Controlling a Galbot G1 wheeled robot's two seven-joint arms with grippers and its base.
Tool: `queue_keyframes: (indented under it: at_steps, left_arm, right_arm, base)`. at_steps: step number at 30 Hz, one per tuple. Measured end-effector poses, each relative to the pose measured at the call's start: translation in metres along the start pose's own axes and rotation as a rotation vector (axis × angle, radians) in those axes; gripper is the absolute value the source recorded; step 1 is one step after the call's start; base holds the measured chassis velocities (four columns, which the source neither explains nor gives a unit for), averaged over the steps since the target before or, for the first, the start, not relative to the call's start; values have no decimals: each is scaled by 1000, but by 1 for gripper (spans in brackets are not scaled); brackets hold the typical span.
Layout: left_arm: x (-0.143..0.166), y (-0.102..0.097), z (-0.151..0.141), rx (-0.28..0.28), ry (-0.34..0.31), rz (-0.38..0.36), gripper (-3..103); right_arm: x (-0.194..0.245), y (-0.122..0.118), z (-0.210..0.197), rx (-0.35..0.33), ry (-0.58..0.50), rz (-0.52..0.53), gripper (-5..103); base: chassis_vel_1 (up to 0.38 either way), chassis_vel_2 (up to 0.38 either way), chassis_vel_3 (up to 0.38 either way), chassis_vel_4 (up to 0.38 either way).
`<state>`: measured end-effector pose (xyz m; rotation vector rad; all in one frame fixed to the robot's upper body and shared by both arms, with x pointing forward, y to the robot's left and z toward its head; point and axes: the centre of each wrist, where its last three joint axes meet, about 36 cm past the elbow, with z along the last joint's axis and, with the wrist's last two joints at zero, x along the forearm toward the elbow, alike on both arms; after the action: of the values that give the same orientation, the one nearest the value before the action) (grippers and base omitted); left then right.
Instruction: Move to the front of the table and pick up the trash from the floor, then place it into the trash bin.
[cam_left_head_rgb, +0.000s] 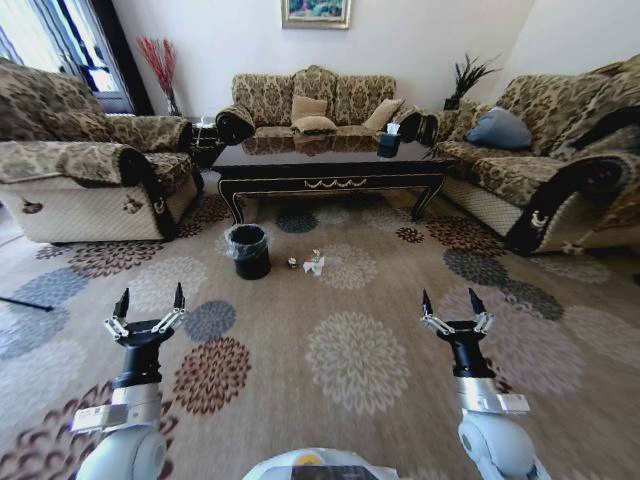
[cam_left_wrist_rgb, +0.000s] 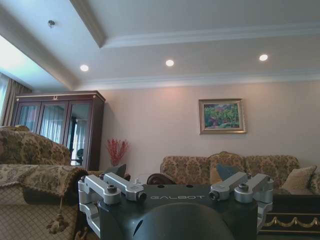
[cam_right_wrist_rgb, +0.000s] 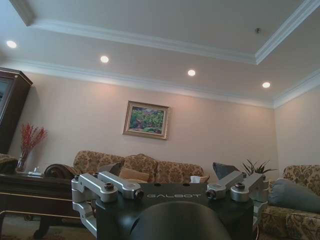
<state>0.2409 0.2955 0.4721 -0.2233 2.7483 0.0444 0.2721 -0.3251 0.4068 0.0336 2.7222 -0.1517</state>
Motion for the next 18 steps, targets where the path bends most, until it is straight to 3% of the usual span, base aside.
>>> queue_keyframes:
  at_steps: [18]
  left_arm:
    - [-1, 0, 4, -2, 4, -2, 100]
  right_arm:
    - [-1, 3, 9, -2, 10, 11, 100]
  base:
    - [-354, 352, 354, -352]
